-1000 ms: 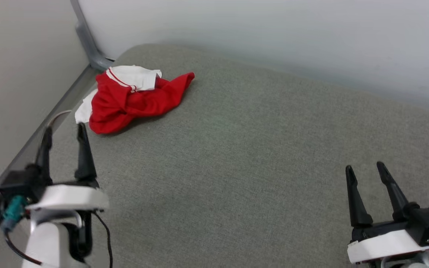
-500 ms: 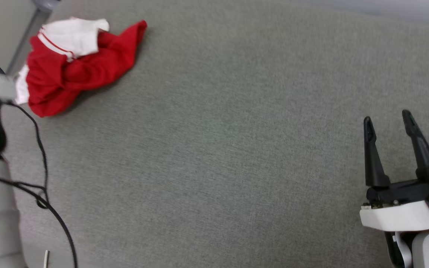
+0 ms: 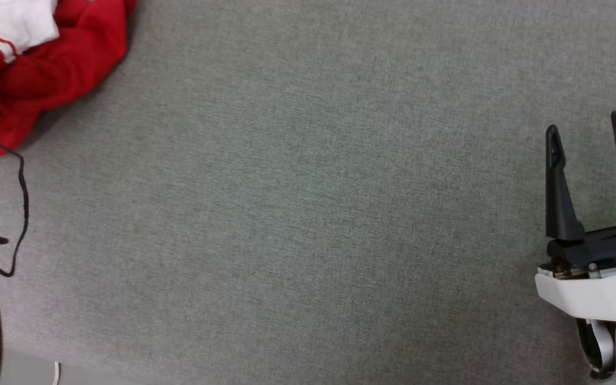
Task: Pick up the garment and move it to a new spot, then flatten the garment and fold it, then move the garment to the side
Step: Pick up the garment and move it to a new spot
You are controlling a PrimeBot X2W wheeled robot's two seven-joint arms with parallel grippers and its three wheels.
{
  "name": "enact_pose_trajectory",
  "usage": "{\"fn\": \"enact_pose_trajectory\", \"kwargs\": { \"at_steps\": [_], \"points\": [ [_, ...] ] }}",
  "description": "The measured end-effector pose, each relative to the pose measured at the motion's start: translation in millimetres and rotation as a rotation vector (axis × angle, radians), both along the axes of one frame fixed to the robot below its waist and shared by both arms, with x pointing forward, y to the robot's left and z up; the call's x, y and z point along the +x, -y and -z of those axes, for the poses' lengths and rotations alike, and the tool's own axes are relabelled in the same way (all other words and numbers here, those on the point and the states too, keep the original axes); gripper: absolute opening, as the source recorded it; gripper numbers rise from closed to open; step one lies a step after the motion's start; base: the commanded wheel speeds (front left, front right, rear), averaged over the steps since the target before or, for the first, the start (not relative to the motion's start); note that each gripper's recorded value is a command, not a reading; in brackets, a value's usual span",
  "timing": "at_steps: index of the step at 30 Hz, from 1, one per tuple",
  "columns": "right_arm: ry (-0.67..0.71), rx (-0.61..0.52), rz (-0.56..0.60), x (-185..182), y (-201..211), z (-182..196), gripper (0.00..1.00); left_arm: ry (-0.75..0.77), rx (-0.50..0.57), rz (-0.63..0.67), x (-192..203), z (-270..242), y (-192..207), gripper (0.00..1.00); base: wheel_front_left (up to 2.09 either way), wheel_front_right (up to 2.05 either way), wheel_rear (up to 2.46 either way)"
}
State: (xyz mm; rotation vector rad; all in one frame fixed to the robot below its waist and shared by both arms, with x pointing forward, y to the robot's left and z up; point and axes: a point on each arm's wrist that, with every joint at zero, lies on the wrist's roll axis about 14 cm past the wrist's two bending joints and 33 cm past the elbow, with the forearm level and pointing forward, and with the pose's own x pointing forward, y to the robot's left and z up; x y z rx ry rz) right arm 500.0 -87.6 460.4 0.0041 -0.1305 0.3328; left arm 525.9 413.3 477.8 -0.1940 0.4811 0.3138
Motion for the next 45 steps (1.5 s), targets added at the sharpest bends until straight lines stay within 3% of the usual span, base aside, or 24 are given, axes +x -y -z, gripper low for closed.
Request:
{"fn": "enact_pose_trajectory", "kwargs": {
  "at_steps": [12, 18, 19, 20, 27, 33, 39, 45],
  "points": [
    [-0.02, -0.04, 0.024, 8, 12, 22, 1.0, -0.518, -0.117, 0.05, -32, 96, 9, 1.0, 0.0, 0.0, 0.0],
    [-0.023, -0.046, 0.033, 12, 16, 27, 1.0, -0.598, -0.14, 0.093, -34, 119, 23, 1.0, 0.0, 0.0, 0.0],
    [-0.018, -0.047, 0.035, 12, 17, 26, 1.0, -0.601, -0.138, 0.095, -34, 120, 24, 0.67, 0.0, 0.0, 0.0],
    [-0.012, -0.046, 0.037, 12, 17, 24, 1.0, -0.6, -0.135, 0.096, -34, 120, 23, 0.0, 0.0, 0.0, 0.0],
    [0.011, -0.034, 0.045, 10, 18, 9, 1.0, -0.537, -0.048, 0.139, -26, 99, 23, 0.0, 0.0, 0.0, 0.0],
    [0.046, -0.005, 0.042, 1, 13, -18, 1.0, -0.375, 0.09, 0.229, -3, 32, 28, 0.0, 0.0, 0.0, 0.0],
    [0.082, 0.008, 0.054, -15, 16, -46, 1.0, -0.254, 0.208, 0.387, 6, -27, 63, 0.0, 0.0, 0.0, 0.0],
    [0.115, 0.006, 0.078, -31, 26, -68, 1.0, -0.141, 0.286, 0.584, 12, -69, 126, 0.0, 0.0, 0.0, 0.0]
  ]
}}
